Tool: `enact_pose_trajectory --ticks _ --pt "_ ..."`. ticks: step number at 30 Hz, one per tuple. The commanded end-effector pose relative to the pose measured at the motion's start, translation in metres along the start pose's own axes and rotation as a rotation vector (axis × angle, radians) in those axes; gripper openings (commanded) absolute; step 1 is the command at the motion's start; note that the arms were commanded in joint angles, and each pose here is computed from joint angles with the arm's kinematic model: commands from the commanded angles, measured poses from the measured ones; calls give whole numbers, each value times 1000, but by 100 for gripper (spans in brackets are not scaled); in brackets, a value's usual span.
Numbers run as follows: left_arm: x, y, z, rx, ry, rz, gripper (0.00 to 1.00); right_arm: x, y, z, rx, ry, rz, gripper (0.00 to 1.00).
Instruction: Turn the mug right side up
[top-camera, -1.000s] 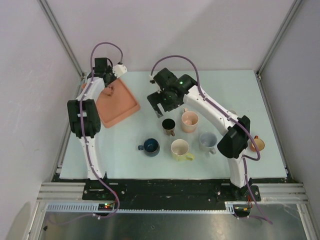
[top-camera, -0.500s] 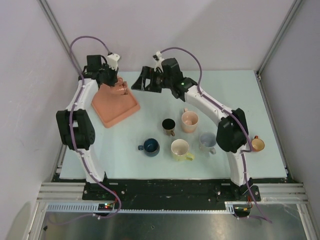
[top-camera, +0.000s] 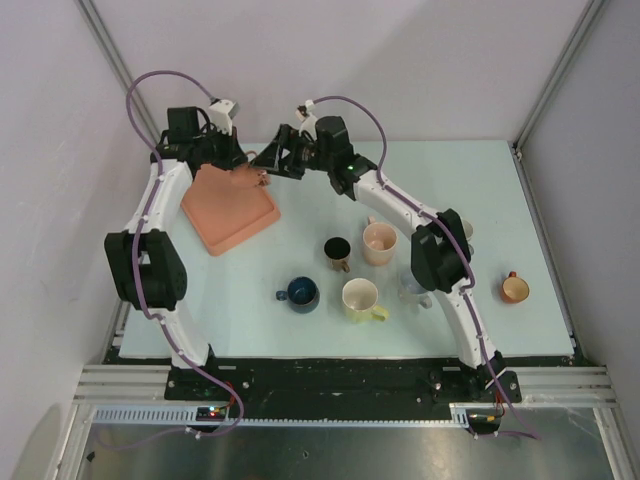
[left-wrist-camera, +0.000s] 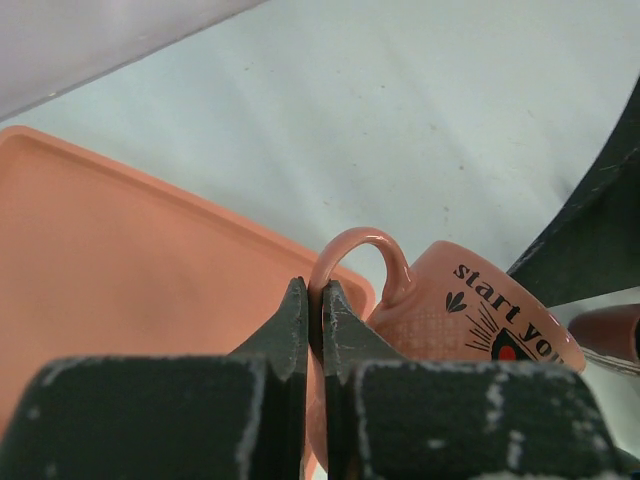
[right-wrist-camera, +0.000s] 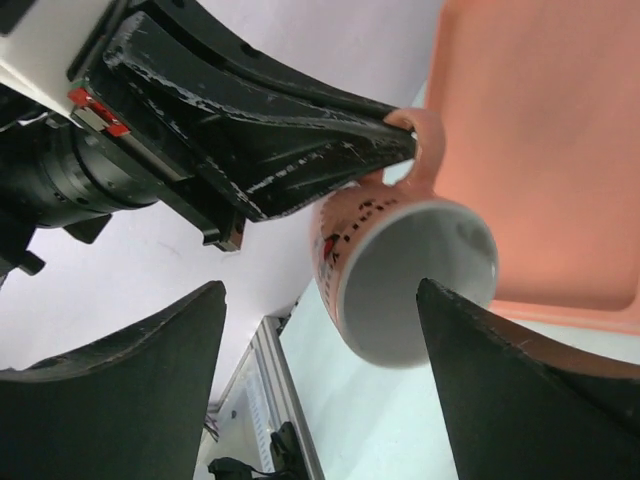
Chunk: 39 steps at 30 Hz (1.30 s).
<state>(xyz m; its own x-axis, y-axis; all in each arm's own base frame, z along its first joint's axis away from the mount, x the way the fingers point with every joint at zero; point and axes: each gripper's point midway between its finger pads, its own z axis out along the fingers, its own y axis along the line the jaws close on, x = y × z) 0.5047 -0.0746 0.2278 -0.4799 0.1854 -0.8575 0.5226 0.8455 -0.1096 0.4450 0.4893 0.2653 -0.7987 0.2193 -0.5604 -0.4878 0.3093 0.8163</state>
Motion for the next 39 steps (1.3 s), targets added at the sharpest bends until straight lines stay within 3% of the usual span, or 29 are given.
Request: enact_pose_trajectory --ticks 1,7,8,10,12,13,15,16,17,18,22,27,30,34,39 --pt "-41 -28 -27 69 -108 -3 0 -11 38 5 -137 -22 -38 75" --pt "-65 -36 -34 104 -155 -43 0 19 42 16 -186 74 -14 45" --pt "-67 -37 -35 109 -160 -51 0 21 42 16 -187 82 -16 38" --pt "-67 -41 -36 125 -160 -68 0 20 44 13 -173 85 -32 13" --pt "-65 -43 -38 127 -154 -76 0 13 45 4 -121 73 -66 3" --pt "-62 -44 -39 128 -144 -75 1 10 41 0 -80 65 -102 2" --pt "-58 -46 -43 125 -123 -70 41 4 39 -13 3 57 -173 0" --pt "-57 -46 -46 120 -113 -66 70 4 38 -21 45 61 -203 0" --pt "-54 -45 -50 113 -100 -67 85 2 36 -27 84 59 -255 0" --pt "-51 -43 -54 105 -92 -70 92 1 35 -35 126 65 -289 0" --pt "-44 -21 -77 34 -79 -143 99 9 27 -61 294 117 -482 0" --pt "-22 27 -101 -174 -41 -177 100 56 41 -97 392 335 -726 0" --pt "-2 45 -108 -262 20 -154 100 121 69 -117 289 556 -929 0" --pt "24 59 -110 -326 90 -155 100 210 84 -135 125 802 -1058 0" --pt "41 65 -110 -348 132 -147 100 270 71 -136 83 999 -1168 0"
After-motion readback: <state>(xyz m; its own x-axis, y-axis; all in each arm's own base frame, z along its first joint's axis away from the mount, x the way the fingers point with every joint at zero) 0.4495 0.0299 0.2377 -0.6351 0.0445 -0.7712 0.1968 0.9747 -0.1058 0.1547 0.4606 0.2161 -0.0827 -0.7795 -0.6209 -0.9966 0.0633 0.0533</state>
